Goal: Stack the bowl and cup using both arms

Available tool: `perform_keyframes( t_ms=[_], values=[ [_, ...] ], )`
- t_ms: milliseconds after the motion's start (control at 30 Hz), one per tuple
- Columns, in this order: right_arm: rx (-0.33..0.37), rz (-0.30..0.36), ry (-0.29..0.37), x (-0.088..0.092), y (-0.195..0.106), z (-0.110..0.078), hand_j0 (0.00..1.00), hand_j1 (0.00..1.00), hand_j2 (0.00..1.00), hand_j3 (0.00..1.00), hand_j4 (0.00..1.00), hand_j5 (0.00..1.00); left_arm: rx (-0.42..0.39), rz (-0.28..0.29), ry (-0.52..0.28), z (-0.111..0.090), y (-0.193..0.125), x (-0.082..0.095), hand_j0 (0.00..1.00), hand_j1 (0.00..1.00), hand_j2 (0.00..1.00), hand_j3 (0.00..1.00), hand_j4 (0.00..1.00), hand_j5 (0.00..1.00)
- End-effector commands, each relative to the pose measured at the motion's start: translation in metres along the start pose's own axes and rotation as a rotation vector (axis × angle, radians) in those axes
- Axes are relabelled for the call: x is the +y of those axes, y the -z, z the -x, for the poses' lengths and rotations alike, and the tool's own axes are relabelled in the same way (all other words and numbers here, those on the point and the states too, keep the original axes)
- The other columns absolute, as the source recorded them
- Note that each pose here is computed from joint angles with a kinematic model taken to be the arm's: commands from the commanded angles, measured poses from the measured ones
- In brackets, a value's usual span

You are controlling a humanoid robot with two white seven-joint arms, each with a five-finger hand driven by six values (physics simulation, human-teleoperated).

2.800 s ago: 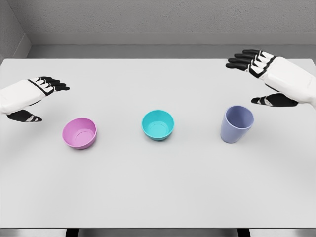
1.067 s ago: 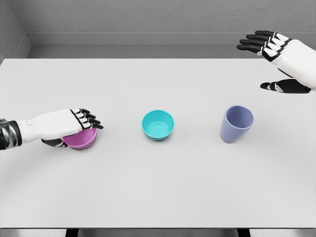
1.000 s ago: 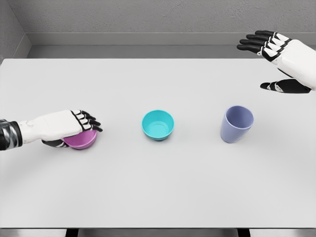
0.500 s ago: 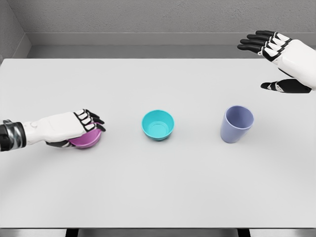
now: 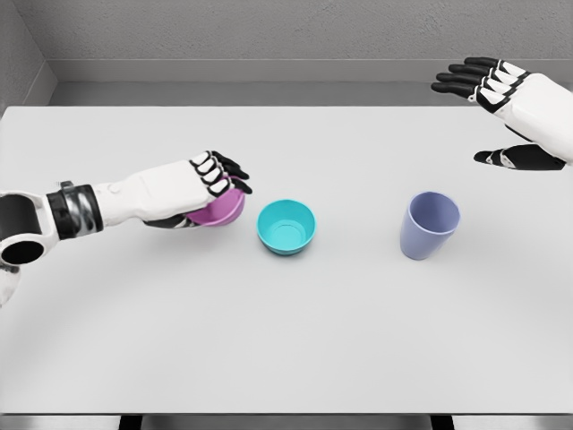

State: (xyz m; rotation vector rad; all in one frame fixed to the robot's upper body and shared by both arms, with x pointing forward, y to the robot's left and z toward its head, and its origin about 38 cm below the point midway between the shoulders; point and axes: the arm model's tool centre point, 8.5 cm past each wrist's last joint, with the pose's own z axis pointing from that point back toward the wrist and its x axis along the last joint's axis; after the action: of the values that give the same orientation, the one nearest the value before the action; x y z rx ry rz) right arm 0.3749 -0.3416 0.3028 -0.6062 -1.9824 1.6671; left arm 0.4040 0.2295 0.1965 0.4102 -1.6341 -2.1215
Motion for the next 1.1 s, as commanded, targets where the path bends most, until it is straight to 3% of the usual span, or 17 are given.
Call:
perform_keyframes(
  t_ms=[0,233,367,467,900,967,1033,1067],
  values=[
    [0.003,0.003,0.004,-0.001,-0.001,0.001,1.00,1.00,1.00,1.00,1.00,1.00,-0.035,-0.047,-0.022,-0.011,0.019,0.004,0.28,0.28,0.28,0.28,0.28,0.28],
    [0.005,0.003,0.004,-0.001,-0.001,0.001,1.00,1.00,1.00,1.00,1.00,1.00,-0.121,-0.058,0.020,-0.041,0.069,0.010,0.29,0.29,0.29,0.29,0.29,0.29],
    [0.006,0.002,0.004,0.000,-0.001,0.002,1.00,1.00,1.00,1.00,1.00,1.00,-0.141,-0.017,0.042,-0.048,0.084,0.004,0.31,0.31,0.31,0.31,0.31,0.31],
    [0.005,0.003,0.004,-0.001,-0.001,0.001,1.00,1.00,1.00,1.00,1.00,1.00,-0.143,0.007,0.052,-0.048,0.090,-0.001,0.33,0.33,0.33,0.33,0.33,0.33],
    [0.004,0.001,0.004,0.000,-0.001,0.001,1.00,1.00,1.00,1.00,1.00,1.00,-0.133,-0.001,0.050,-0.043,0.085,0.002,0.47,0.47,0.47,0.47,0.47,0.47],
    [0.004,0.001,0.004,0.000,-0.001,0.001,1.00,1.00,1.00,1.00,1.00,1.00,-0.131,-0.002,0.051,-0.042,0.084,0.003,0.57,0.57,0.57,0.57,0.57,0.57],
    [0.005,-0.002,0.008,0.001,-0.002,0.001,1.00,1.00,1.00,1.00,1.00,1.00,-0.132,-0.004,0.053,-0.043,0.084,0.004,0.90,0.90,0.90,0.90,0.90,0.90],
    [0.005,-0.002,0.008,0.001,-0.002,0.001,1.00,1.00,1.00,1.00,1.00,1.00,-0.132,-0.004,0.053,-0.043,0.084,0.004,0.96,0.96,0.96,0.96,0.96,0.96]
  ],
)
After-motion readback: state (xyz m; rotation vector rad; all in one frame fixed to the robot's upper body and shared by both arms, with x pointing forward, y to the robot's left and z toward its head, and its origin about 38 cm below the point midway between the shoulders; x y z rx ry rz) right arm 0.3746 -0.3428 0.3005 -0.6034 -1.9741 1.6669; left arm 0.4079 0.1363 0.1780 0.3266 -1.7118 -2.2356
